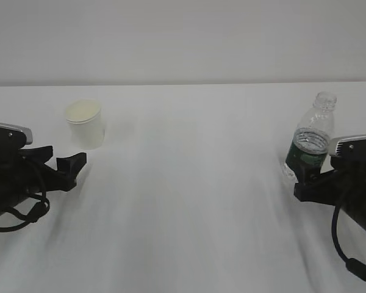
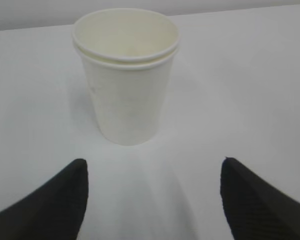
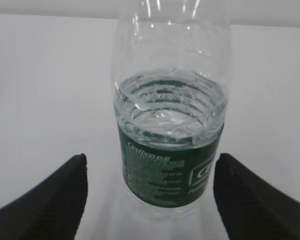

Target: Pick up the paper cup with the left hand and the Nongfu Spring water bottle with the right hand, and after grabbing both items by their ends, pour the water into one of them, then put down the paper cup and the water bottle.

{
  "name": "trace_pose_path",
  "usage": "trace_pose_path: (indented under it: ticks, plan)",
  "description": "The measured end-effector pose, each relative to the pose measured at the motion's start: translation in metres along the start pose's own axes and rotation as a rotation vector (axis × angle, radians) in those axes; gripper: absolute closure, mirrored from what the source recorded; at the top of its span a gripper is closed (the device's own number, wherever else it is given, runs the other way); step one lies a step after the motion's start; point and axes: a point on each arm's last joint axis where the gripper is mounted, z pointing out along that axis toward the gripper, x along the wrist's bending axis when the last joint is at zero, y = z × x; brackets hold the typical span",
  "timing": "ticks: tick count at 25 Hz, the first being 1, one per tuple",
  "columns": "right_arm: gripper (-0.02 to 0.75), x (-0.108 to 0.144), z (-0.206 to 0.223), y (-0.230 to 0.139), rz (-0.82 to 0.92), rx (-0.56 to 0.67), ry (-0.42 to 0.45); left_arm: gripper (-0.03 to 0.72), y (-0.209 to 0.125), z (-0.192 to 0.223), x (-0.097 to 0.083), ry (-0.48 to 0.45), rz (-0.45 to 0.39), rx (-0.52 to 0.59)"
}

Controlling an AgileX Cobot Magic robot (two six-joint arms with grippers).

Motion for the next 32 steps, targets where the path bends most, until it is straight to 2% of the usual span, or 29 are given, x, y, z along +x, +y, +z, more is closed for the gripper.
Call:
trace_pose_path:
  ticks: [8,28,32]
  plan:
    - [0.150,0.001,0.008,-0.017,-0.001,0.060,0.000,0.097,0.000,0.000,0.000,0.000,0.000,0.000]
    - [0.151,-0.002,0.027,0.000,0.021,-0.020,-0.039,0.100,0.000,0.000,0.000,-0.002,0.003,0.000]
    - [0.151,-0.002,0.034,-0.006,0.020,-0.006,-0.040,0.100,0.000,0.000,0.000,-0.004,0.003,0.000]
